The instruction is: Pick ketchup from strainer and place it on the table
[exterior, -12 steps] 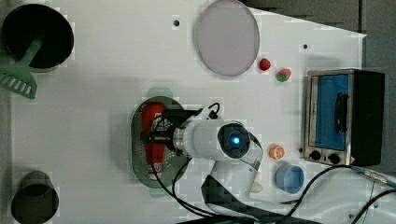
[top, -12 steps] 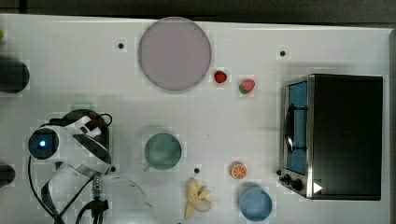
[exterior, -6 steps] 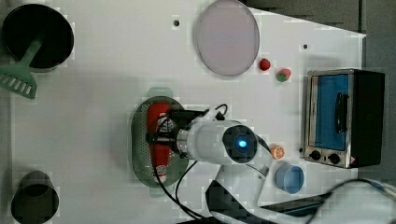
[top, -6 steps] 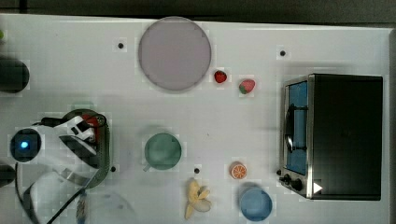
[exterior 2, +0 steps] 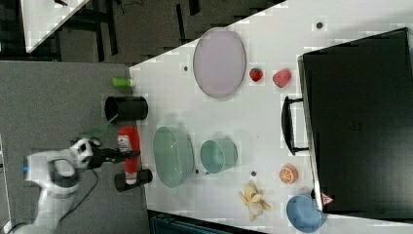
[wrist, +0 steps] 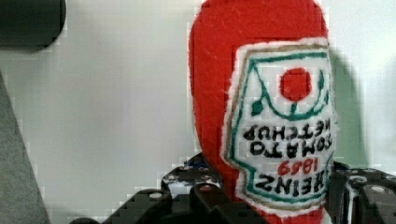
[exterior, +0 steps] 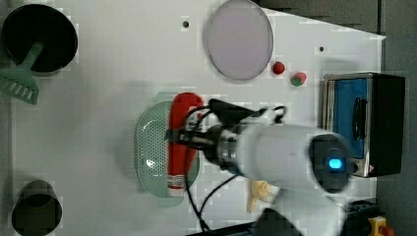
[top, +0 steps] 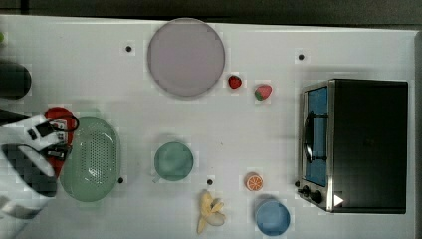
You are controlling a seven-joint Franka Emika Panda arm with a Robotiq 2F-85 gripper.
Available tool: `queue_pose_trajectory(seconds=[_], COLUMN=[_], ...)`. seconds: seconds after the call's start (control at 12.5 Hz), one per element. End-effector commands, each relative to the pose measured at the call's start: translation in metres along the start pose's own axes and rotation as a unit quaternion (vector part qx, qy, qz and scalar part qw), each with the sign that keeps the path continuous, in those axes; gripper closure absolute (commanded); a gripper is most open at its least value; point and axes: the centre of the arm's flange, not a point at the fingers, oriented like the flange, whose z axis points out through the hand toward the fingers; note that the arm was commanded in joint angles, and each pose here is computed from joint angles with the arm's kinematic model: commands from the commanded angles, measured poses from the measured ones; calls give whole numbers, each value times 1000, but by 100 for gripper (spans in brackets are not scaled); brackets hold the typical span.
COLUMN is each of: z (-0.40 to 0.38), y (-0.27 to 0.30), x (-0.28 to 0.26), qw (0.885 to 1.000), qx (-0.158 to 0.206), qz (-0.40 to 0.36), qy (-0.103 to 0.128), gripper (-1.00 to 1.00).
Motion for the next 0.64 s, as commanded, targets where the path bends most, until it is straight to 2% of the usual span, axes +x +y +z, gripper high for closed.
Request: queue_pose_trajectory(seconds=[0.08, 0.4, 0.64], z=[-40, -72, -72], y=[33, 89, 158], x=[66, 143, 200], qw=[998, 996, 993], qx=[-19, -41, -52], qz=[61, 77, 106], qy=[-7, -22, -11], gripper=[-21, -21, -21])
